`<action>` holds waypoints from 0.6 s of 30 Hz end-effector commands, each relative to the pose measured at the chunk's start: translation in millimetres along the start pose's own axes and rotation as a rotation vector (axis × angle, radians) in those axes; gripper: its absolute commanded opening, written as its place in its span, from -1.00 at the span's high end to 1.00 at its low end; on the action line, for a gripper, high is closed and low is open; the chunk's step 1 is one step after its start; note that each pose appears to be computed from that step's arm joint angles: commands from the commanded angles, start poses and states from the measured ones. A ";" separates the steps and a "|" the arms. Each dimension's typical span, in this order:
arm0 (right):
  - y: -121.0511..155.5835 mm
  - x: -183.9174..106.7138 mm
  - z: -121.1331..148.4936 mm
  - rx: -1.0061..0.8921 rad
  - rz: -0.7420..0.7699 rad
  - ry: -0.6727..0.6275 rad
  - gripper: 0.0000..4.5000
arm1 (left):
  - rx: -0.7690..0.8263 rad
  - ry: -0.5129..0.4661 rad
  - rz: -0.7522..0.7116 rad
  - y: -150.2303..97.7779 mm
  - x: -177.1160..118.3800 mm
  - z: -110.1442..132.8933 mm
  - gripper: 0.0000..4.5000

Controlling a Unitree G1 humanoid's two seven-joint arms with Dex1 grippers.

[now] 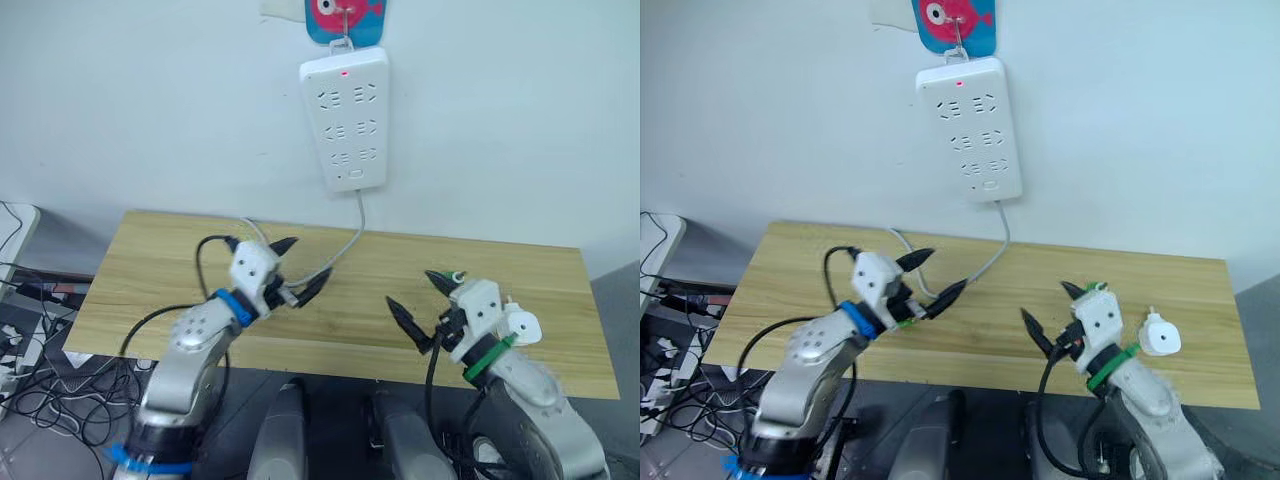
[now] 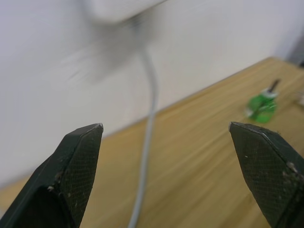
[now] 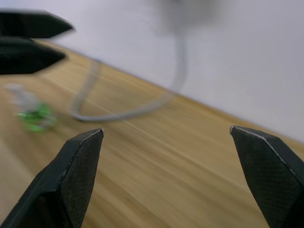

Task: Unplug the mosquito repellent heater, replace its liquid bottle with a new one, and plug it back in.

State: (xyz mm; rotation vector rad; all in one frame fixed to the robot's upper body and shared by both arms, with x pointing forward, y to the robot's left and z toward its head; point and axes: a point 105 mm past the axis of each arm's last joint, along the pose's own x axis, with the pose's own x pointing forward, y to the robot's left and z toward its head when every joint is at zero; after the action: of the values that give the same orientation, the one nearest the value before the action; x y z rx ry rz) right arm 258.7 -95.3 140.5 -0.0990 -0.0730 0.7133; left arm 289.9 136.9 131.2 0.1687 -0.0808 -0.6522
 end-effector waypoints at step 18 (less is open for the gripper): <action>61.6 30.6 38.9 -0.043 0.637 -0.058 -0.98 | -0.047 0.128 0.255 1.0 -64.2 -58.3 -1.00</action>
State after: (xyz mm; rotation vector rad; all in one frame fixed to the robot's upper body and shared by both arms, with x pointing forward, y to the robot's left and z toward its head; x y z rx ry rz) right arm 240.7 -28.7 167.6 -0.1598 -0.0959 1.3277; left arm 247.5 186.0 75.8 0.1380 0.0500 -0.3739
